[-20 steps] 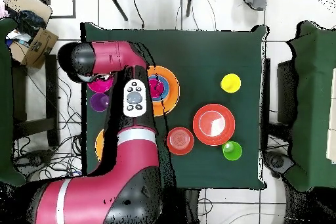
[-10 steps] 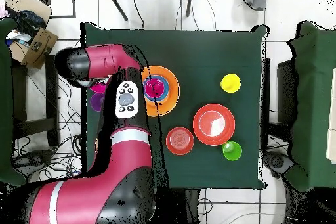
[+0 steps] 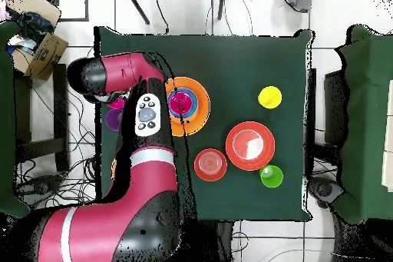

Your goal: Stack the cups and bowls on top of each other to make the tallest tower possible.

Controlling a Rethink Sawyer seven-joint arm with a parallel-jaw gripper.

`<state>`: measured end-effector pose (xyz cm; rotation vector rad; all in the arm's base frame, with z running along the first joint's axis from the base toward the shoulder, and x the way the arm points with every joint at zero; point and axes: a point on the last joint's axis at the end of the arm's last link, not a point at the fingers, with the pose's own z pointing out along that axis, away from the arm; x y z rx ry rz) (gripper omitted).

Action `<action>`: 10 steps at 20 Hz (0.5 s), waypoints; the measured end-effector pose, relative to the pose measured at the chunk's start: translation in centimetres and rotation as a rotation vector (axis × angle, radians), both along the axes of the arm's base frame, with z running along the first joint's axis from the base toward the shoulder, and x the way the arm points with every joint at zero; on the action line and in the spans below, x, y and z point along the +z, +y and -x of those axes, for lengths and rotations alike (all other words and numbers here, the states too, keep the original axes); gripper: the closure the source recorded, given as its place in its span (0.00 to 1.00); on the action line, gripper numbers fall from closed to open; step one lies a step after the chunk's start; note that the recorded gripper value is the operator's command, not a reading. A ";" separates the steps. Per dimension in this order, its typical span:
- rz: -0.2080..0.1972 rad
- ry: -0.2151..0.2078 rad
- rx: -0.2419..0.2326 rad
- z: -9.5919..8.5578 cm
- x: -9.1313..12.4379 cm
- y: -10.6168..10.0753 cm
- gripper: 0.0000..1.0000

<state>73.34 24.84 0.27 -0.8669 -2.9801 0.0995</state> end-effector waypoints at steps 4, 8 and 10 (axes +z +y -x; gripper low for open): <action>0.006 0.008 0.005 0.3 -0.6 -0.1 0.00; 0.016 0.016 0.010 0.6 -1.4 -0.5 0.00; 0.020 0.018 0.011 0.7 -1.6 -0.7 0.00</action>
